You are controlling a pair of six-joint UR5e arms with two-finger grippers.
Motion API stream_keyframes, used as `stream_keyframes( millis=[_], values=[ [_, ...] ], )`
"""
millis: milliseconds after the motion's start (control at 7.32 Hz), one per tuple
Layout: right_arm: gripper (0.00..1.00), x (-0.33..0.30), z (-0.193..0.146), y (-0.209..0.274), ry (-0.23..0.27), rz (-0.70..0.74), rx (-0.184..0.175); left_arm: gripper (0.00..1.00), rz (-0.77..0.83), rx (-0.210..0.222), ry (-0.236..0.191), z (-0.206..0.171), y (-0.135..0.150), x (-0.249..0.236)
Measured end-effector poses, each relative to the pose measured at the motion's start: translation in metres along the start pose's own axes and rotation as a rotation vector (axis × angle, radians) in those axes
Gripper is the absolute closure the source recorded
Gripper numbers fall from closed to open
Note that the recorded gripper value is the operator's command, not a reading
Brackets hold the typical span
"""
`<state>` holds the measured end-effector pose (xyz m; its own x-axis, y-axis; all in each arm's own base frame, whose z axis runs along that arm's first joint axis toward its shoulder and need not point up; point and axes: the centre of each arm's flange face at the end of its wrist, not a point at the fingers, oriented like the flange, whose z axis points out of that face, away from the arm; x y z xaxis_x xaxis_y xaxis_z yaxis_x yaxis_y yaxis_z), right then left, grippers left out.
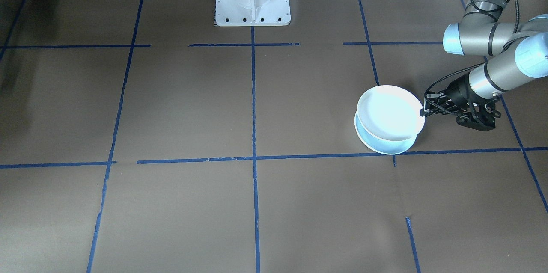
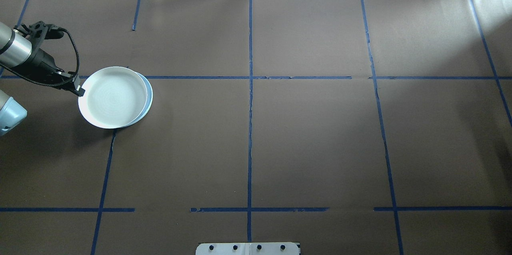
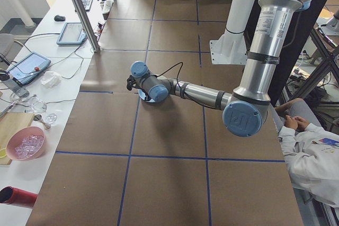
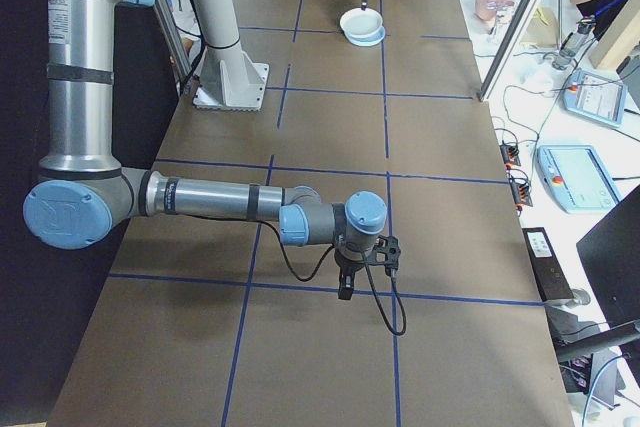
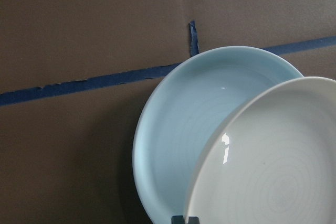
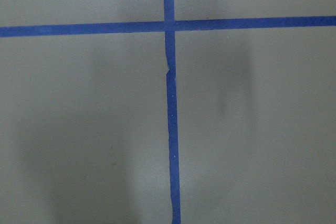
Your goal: Stack plate in center
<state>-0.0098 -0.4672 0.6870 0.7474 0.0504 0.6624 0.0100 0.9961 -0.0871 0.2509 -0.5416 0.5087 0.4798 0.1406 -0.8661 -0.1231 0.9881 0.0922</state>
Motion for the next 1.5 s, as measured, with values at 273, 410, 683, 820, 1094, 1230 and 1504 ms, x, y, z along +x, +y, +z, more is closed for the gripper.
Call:
stream_keyframes(
  millis=[273,410,683,820,1094,1230,1504],
  values=[
    [0.00,0.000,0.000,0.000,0.000,0.000,0.000,1.00,-0.011,0.001,0.015,-0.001,-0.010,-0.006],
    [0.00,0.000,0.000,0.000,0.000,0.000,0.000,1.00,-0.018,0.003,0.024,0.002,-0.017,-0.007],
    [0.00,0.000,0.000,0.000,0.000,0.000,0.000,1.00,-0.031,0.007,0.030,0.006,-0.025,-0.008],
    [0.00,0.000,0.000,0.000,0.000,0.000,0.000,1.00,-0.036,0.005,0.029,0.007,-0.026,-0.010],
    [0.00,0.000,0.000,0.000,0.000,0.000,0.000,0.46,-0.041,0.001,0.026,0.010,-0.027,-0.012],
    [0.00,0.000,0.000,0.000,0.000,0.000,0.000,0.28,-0.042,0.000,0.026,0.011,-0.027,-0.012],
    [0.00,0.000,0.000,0.000,0.000,0.000,0.000,0.16,-0.043,-0.002,0.025,0.013,-0.028,-0.013]
  ],
)
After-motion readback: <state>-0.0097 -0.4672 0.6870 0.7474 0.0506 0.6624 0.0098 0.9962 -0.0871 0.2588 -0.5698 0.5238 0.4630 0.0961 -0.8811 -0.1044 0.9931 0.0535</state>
